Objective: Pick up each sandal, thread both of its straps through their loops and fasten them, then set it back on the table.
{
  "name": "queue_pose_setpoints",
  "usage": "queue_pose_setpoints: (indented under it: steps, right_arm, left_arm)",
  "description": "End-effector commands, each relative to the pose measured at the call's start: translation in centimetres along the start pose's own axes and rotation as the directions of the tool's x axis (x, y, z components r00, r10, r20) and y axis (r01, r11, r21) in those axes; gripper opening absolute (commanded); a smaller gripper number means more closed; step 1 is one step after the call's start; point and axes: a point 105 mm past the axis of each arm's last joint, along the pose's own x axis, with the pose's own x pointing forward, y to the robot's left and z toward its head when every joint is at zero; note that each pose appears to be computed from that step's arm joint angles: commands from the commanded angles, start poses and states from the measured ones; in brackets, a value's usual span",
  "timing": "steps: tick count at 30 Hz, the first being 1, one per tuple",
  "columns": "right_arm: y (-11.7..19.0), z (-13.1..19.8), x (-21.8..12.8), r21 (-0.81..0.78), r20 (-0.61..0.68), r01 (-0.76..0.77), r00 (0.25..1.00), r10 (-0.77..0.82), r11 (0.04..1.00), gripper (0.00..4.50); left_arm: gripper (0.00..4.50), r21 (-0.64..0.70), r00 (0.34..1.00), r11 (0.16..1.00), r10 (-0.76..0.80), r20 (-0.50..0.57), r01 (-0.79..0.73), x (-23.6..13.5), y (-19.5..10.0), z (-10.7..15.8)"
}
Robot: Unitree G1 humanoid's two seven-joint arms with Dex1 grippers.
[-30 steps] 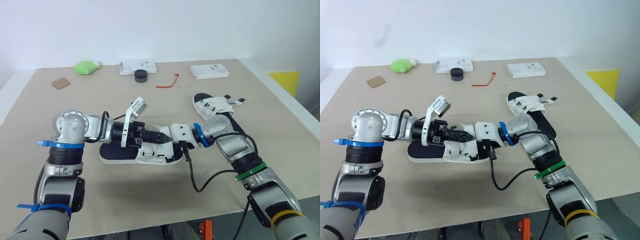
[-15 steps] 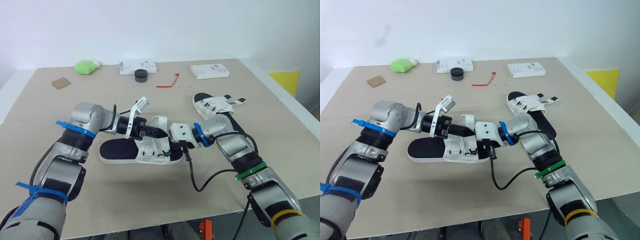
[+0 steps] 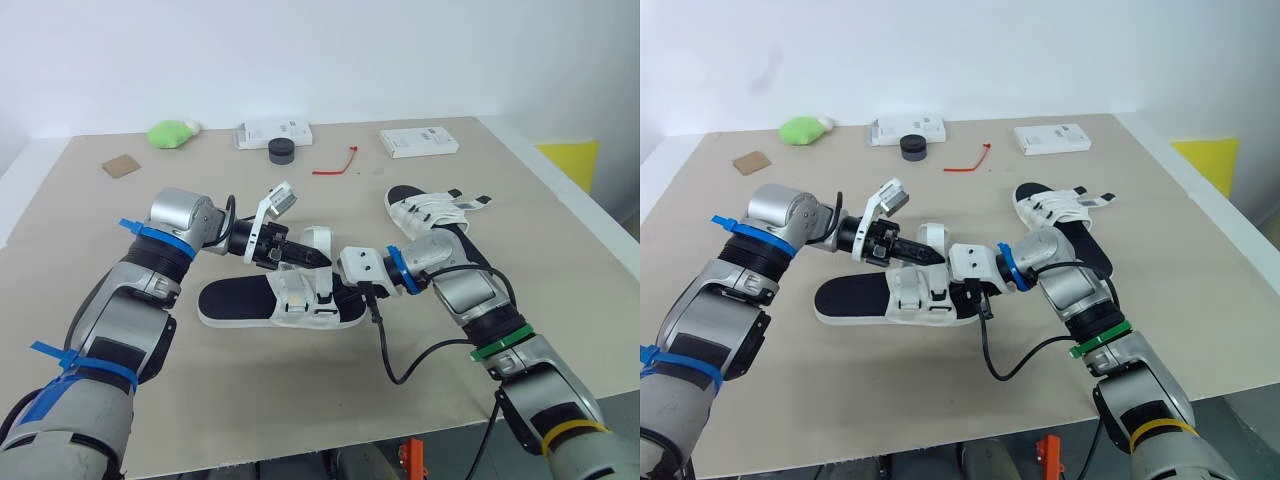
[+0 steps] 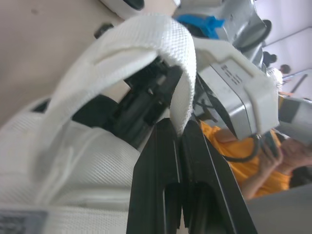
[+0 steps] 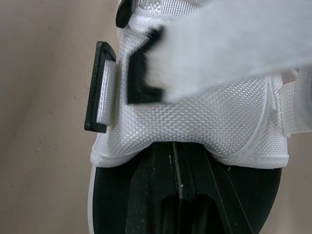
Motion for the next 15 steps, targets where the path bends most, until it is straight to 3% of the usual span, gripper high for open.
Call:
queue_pose_setpoints:
  steps: [1, 15]
  right_arm:
    - [1.7, -3.4, 1.0, 0.101, -0.107, -0.042, 0.993, 0.053, 0.994, 0.0]
    - [1.8, -3.3, 1.1, 0.096, -0.107, -0.042, 0.993, 0.053, 0.994, 0.0]
  left_arm:
    - [0.05, 0.022, 0.999, 0.999, -0.026, -0.018, 0.027, -0.1, -0.9, 0.2]
    - [0.05, -0.023, 1.0, 1.0, -0.022, -0.018, 0.022, 1.0, -0.3, 0.0]
